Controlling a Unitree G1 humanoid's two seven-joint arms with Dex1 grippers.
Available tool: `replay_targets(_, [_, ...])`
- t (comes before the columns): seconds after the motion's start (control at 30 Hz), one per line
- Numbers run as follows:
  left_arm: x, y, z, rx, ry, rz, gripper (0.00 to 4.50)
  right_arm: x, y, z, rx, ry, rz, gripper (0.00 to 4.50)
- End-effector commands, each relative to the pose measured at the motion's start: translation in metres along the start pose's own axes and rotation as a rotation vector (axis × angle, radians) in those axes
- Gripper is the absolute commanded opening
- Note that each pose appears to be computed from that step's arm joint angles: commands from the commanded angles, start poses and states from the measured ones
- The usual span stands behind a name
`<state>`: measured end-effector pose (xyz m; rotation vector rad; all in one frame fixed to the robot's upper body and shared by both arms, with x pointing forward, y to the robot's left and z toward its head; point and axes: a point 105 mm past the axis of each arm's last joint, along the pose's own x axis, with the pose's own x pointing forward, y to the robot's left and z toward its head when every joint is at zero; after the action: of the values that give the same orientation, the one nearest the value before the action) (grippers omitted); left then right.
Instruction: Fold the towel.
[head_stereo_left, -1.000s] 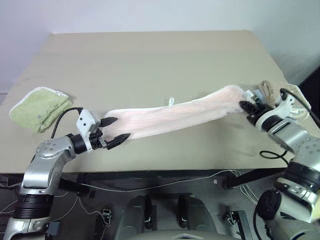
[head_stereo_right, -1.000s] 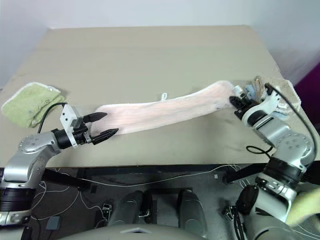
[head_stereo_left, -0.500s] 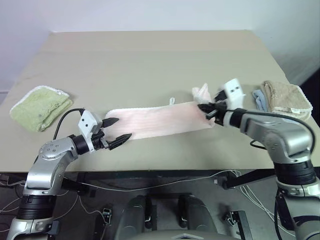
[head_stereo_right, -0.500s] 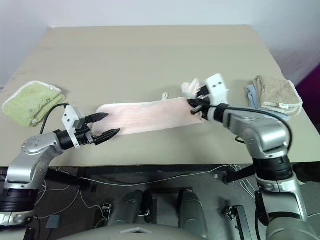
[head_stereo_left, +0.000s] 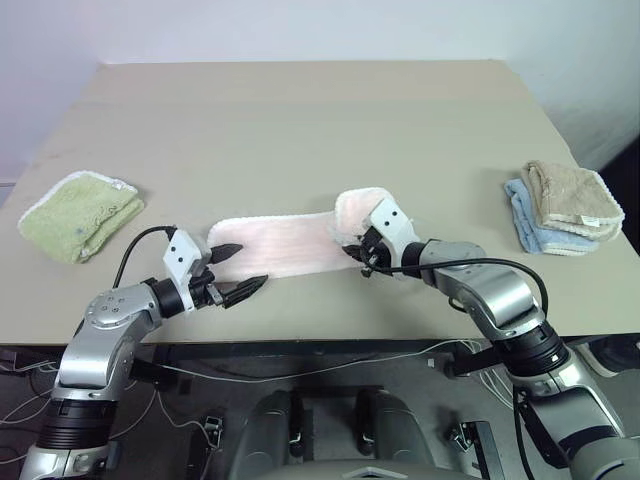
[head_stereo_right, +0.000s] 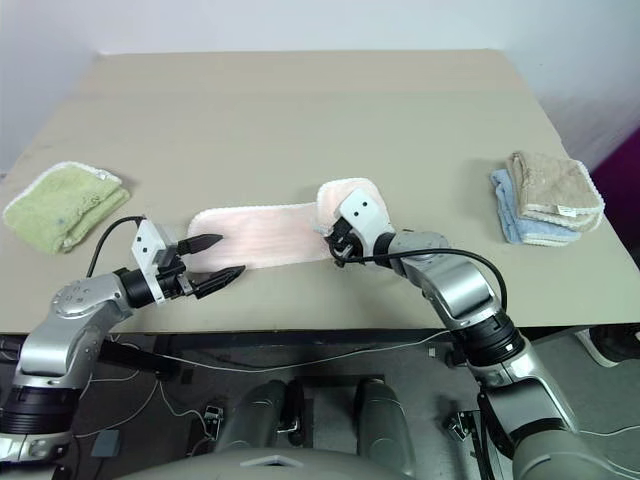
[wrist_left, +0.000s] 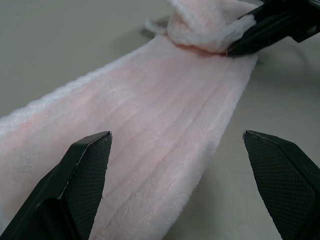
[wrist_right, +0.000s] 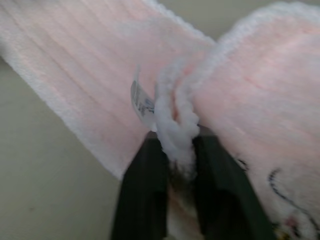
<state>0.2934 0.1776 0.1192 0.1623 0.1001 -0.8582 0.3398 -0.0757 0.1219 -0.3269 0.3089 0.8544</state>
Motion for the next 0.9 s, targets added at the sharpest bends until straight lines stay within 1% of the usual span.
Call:
replay_targets(0.03, [-0.003, -0.002, 0.012, 0.009, -0.042, -0.001, 4.39, -0.007, 0.000, 0.015, 0.001, -0.064, 0.008, 2.01])
replay_targets(0.17, [-0.008, -0.004, 0.017, -0.077, -0.097, 0.026, 4.39, -0.026, -0.006, 0.028, -0.011, -0.142, -0.012, 3.32])
replay_targets(0.3, [-0.016, -0.008, 0.023, -0.215, -0.175, 0.064, 4.39, -0.048, -0.017, 0.039, -0.018, -0.206, -0.044, 3.32])
replay_targets(0.4, [-0.022, -0.014, 0.023, -0.295, -0.203, 0.090, 4.39, -0.059, -0.029, 0.049, 0.018, -0.262, -0.063, 3.32])
replay_targets(0.47, [-0.023, -0.015, 0.021, -0.344, -0.215, 0.128, 4.39, -0.059, -0.045, 0.050, 0.069, -0.283, -0.106, 2.95])
replay_targets(0.53, [-0.023, -0.015, 0.018, -0.409, -0.228, 0.176, 4.39, -0.050, -0.058, 0.047, 0.092, -0.292, -0.141, 2.41])
replay_targets(0.63, [-0.022, -0.018, 0.017, -0.502, -0.249, 0.220, 4.39, -0.031, -0.067, 0.044, 0.104, -0.309, -0.150, 1.31])
replay_targets(0.67, [-0.022, -0.020, 0.016, -0.545, -0.265, 0.241, 4.39, -0.020, -0.068, 0.038, 0.102, -0.304, -0.156, 1.01])
replay_targets(0.73, [-0.023, -0.022, 0.015, -0.609, -0.291, 0.275, 4.39, -0.005, -0.070, 0.029, 0.096, -0.295, -0.161, 0.24])
replay_targets(0.77, [-0.024, -0.023, 0.014, -0.645, -0.300, 0.298, 4.39, 0.003, -0.070, 0.021, 0.103, -0.276, -0.160, 0.03])
replay_targets(0.83, [-0.027, -0.026, 0.011, -0.689, -0.303, 0.342, 4.39, 0.016, -0.066, 0.001, 0.091, -0.227, -0.145, 0.03])
replay_targets(0.9, [-0.030, -0.028, 0.004, -0.704, -0.275, 0.393, 4.39, 0.024, -0.063, -0.014, 0.078, -0.191, -0.138, 0.03])
